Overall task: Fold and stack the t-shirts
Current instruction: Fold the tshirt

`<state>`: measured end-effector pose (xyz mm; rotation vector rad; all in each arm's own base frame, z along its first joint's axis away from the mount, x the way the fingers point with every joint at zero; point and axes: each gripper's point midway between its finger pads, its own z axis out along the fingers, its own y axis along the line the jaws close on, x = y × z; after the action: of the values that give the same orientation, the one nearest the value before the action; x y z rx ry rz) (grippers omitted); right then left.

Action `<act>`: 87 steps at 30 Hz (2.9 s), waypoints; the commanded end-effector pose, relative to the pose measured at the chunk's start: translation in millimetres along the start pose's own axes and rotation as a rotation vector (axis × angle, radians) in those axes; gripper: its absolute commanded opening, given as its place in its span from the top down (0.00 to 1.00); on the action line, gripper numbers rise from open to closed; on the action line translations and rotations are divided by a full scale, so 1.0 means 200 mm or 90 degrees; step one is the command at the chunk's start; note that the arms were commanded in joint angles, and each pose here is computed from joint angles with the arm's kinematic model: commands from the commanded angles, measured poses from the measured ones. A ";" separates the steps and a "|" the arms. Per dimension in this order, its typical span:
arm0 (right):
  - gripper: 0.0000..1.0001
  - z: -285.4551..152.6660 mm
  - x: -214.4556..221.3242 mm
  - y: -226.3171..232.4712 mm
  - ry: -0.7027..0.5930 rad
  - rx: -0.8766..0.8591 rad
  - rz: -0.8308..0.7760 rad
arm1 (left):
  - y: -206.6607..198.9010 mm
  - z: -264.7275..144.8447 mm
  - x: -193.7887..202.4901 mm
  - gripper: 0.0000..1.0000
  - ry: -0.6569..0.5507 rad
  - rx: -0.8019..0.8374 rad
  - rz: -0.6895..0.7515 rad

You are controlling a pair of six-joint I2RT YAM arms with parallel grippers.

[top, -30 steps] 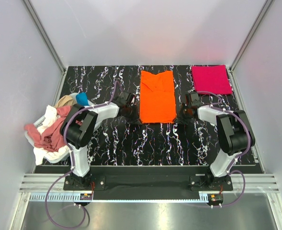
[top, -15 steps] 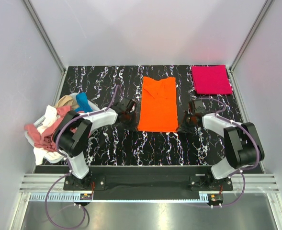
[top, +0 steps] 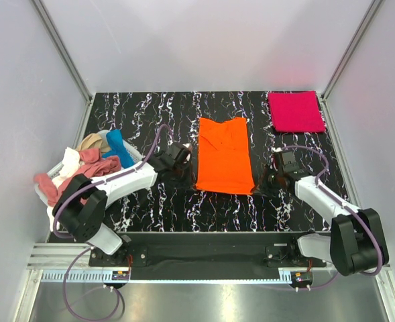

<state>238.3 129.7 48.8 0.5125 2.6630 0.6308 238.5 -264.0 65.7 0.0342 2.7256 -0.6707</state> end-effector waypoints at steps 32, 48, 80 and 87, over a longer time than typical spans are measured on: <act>0.92 -0.01 -1.15 0.54 -0.117 -0.033 -0.118 | -0.24 -0.11 -1.41 1.00 -0.212 0.067 0.022; 0.46 0.43 -1.70 0.53 -0.123 -0.081 -0.113 | -0.14 0.21 -1.91 0.54 -0.338 0.200 0.068; 0.97 0.54 -0.97 0.38 0.086 -0.203 -0.075 | -0.14 0.57 -1.09 0.62 -0.130 0.145 0.105; 0.96 0.34 -0.96 0.65 0.078 -0.283 -0.102 | -0.30 0.31 -1.21 0.61 -0.173 0.177 0.121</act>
<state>461.9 159.2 51.3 0.2559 2.6372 1.1296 464.5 -330.6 48.7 0.2085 2.4760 -0.9161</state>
